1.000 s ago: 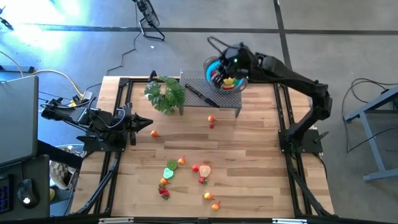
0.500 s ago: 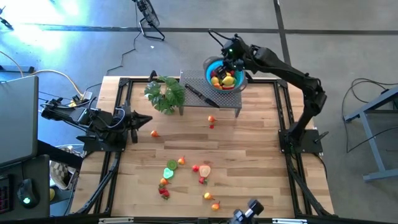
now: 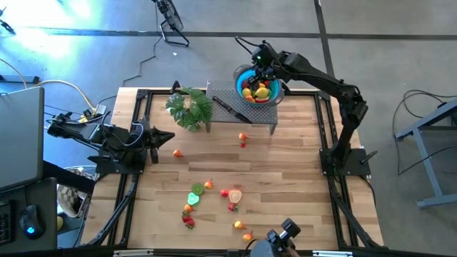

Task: Pick & Place Fruit
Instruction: Put the red strawberry in the blue bowl on the shelf, then put the brown kiwi in the blue bowl on the shelf

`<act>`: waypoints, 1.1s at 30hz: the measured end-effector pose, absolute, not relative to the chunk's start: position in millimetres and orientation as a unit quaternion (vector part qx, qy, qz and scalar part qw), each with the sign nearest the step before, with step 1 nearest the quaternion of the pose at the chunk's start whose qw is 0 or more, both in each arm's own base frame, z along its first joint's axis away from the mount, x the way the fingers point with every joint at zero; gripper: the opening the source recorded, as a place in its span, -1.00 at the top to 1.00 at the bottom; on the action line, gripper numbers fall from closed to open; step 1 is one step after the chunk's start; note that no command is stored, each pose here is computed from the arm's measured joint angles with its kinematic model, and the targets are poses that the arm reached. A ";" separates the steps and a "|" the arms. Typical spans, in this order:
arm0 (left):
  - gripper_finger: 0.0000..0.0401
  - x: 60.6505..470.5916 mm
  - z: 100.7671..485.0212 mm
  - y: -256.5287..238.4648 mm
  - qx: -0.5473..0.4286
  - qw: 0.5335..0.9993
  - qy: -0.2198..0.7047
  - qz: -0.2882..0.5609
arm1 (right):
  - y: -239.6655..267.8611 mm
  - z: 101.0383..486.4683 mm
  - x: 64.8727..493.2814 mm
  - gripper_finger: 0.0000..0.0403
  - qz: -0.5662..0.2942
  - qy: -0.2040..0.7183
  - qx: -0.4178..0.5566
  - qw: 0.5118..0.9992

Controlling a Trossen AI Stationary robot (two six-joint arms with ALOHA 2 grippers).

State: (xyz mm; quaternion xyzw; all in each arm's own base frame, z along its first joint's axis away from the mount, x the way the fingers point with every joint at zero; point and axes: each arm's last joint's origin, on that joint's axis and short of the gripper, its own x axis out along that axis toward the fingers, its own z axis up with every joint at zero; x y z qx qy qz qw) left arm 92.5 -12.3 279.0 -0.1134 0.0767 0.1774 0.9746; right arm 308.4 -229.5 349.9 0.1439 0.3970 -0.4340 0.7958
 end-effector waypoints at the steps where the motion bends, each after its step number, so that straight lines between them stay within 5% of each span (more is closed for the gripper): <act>1: 1.00 92.5 279.0 -12.4 -0.114 0.975 0.077 0.177 | -229.5 350.5 308.5 0.98 -0.435 0.396 0.141 0.797; 12: 1.00 92.5 279.0 -12.4 -0.114 0.975 0.077 0.177 | -229.6 350.9 308.0 0.93 -0.435 0.401 0.128 0.796; 24: 1.00 92.5 279.0 -12.4 -0.114 0.975 0.077 0.177 | -227.9 350.9 309.2 0.43 -0.431 0.401 0.129 0.798; 33: 1.00 92.5 279.0 -12.4 -0.114 0.975 0.077 0.177 | -207.4 363.5 312.7 0.44 -0.363 0.386 0.148 0.835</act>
